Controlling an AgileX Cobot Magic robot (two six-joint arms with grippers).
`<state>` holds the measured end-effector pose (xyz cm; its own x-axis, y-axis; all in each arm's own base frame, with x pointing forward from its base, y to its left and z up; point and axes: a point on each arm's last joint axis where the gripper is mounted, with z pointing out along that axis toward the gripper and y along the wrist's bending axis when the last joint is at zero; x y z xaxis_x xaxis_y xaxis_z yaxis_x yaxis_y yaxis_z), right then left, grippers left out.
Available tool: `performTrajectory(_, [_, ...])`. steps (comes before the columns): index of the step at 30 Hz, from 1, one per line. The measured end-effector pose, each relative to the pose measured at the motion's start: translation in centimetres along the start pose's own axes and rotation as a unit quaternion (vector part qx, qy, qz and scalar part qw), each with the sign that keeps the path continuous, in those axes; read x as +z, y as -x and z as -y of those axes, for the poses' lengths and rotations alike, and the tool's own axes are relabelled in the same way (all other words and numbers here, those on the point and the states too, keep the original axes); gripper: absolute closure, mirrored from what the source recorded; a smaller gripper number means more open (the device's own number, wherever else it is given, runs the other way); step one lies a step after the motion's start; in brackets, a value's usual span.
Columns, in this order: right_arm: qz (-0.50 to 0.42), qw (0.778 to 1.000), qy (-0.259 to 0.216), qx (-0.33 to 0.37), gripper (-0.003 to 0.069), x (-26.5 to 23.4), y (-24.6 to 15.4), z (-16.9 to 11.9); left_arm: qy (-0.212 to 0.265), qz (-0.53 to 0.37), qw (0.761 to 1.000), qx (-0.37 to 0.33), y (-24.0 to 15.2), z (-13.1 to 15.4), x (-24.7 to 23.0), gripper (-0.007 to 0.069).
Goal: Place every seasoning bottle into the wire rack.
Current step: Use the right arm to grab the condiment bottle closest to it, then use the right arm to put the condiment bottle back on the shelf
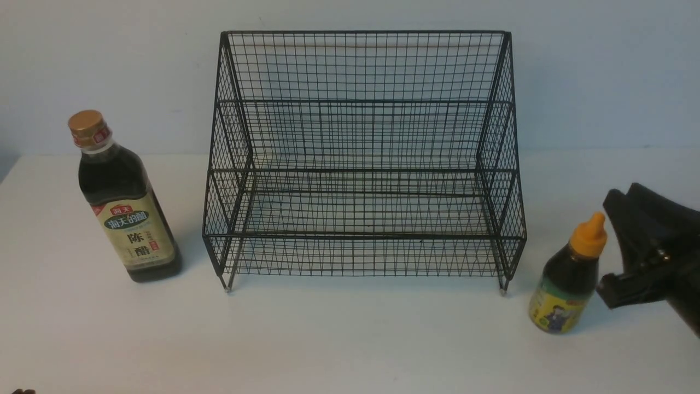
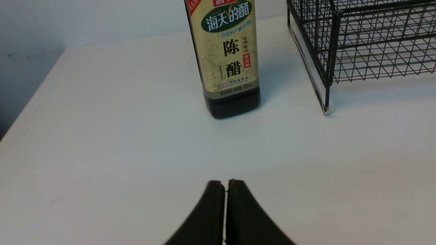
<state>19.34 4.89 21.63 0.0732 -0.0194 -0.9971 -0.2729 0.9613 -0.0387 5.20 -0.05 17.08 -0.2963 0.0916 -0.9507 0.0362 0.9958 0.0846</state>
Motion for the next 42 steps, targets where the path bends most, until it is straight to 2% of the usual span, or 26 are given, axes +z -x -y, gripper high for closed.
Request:
performTrajectory(1, [-0.003,1.0,0.0,0.001,0.0421,0.1,-0.2,0.0,0.0,0.0,1.0,0.0,0.0,0.0,0.0,0.063])
performTrajectory(2, [-0.009,1.0,-0.007,0.006,0.0356,0.4,-0.7,0.1,0.0,0.0,1.0,0.0,0.0,0.0,0.0,0.063])
performTrajectory(6, [-0.034,0.999,-0.029,0.02,0.0249,1.3,-2.1,0.5,0.0,0.0,1.0,0.0,0.0,0.0,0.0,0.063])
performTrajectory(11, [-0.056,0.998,-0.003,0.009,0.0218,2.9,-3.5,0.1,0.0,0.0,1.0,0.0,0.0,0.0,0.0,0.063])
performTrajectory(14, [-0.07,0.997,0.0,0.009,0.0225,3.2,-4.3,0.0,0.0,0.0,1.0,0.0,0.0,0.0,0.0,0.063])
performTrajectory(17, [-0.083,0.996,-0.016,0.016,0.0265,3.3,-4.9,0.3,0.0,0.0,1.0,0.0,0.0,0.0,0.0,0.063])
performTrajectory(18, [-0.083,0.996,-0.022,0.019,0.0282,3.3,-4.9,0.4,0.0,0.0,1.0,0.0,0.0,0.0,0.0,0.063])
performTrajectory(20, [-0.081,0.996,-0.027,0.02,0.0378,3.3,-4.9,0.5,0.0,0.0,1.0,0.0,0.0,0.0,0.0,0.063])
performTrajectory(21, [-0.08,0.996,-0.028,0.021,0.0392,3.3,-4.9,0.5,0.0,0.0,1.0,0.0,0.0,0.0,0.0,0.063])
performTrajectory(25, [-0.075,0.997,-0.026,0.02,0.0387,3.0,-4.0,0.5,0.0,0.0,1.0,0.0,0.0,0.0,0.0,0.063])
performTrajectory(29, [-0.035,0.999,-0.025,0.018,0.0387,2.3,-1.6,0.5,0.0,0.0,1.0,0.0,0.0,0.0,0.0,0.063])
performTrajectory(32, [0.008,0.999,-0.025,0.02,0.0387,1.5,1.7,0.6,0.0,0.0,1.0,0.0,0.0,0.0,0.0,0.063])
performTrajectory(42, [-0.002,1.0,0.002,0.025,0.0387,1.7,11.5,0.4,0.0,0.0,1.0,0.0,0.0,0.0,0.0,0.063])
